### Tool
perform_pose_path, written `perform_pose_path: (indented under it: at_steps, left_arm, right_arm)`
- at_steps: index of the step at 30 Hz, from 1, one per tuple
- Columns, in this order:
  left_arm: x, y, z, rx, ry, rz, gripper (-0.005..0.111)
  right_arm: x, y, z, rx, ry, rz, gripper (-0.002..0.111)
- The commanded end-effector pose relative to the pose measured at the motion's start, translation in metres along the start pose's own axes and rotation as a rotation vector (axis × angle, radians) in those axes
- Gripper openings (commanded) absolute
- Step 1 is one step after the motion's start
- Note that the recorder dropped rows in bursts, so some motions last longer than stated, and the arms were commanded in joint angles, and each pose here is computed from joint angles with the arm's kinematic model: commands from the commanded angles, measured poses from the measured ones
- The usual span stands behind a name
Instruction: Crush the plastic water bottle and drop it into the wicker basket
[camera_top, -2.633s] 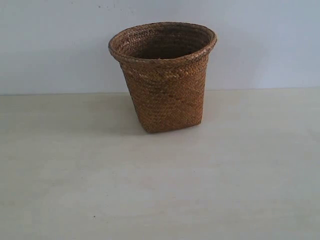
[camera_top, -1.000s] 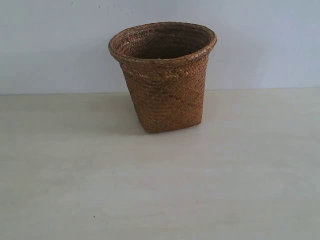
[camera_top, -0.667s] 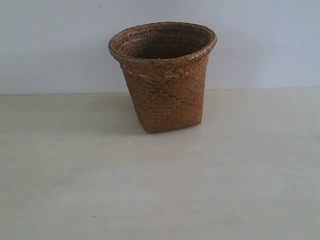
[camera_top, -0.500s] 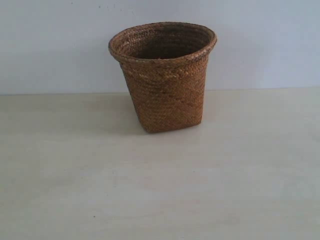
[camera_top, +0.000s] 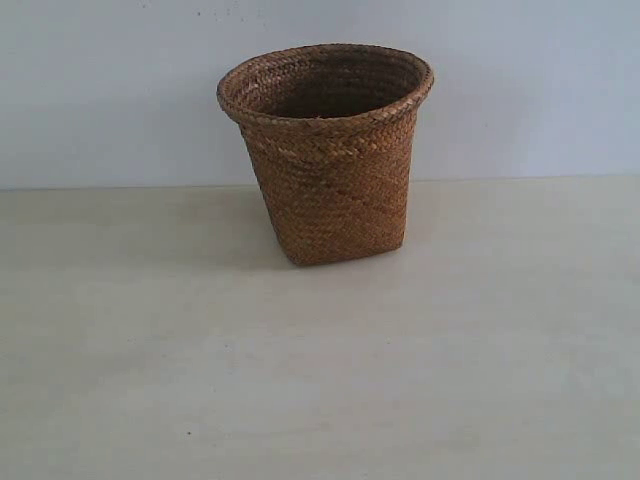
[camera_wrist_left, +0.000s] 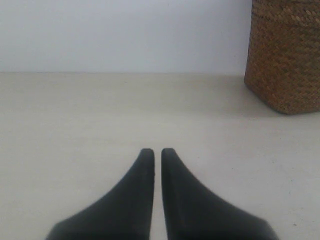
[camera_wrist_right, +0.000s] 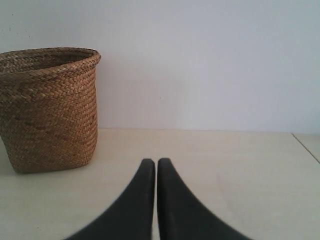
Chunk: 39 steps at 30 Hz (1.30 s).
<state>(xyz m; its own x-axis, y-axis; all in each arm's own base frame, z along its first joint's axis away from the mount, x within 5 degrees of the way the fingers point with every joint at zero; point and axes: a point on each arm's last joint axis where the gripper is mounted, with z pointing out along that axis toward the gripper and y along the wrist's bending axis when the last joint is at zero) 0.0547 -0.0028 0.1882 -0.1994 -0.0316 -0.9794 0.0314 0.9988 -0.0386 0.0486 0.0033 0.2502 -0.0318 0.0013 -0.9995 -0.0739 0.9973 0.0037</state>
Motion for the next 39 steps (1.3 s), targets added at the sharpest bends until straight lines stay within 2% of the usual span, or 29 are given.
perform_pose_path:
  at_steps: [1, 12, 26, 29, 39]
  left_arm:
    - [0.001, 0.000, 0.000, -0.005, 0.004, -0.008, 0.004]
    - [0.001, 0.000, 0.000, -0.005, 0.004, -0.008, 0.004]
    - [0.001, 0.000, 0.000, -0.005, 0.004, -0.008, 0.004]
    - [0.001, 0.000, 0.000, -0.005, 0.004, -0.008, 0.004]
    - [0.001, 0.000, 0.000, -0.005, 0.004, -0.008, 0.004]
  right_arm:
    - [-0.001, 0.000, -0.001, 0.002, -0.013, -0.009, 0.000]
    - [0.001, 0.000, 0.000, -0.004, -0.007, 0.008, 0.000]
    - [0.056, 0.002, 0.009, -0.017, 0.102, 0.032, 0.000]
    - [0.055, 0.002, 0.009, -0.018, 0.083, 0.043, 0.000]
    - [0.066, 0.002, 0.007, -0.025, 0.207, 0.031, 0.000]
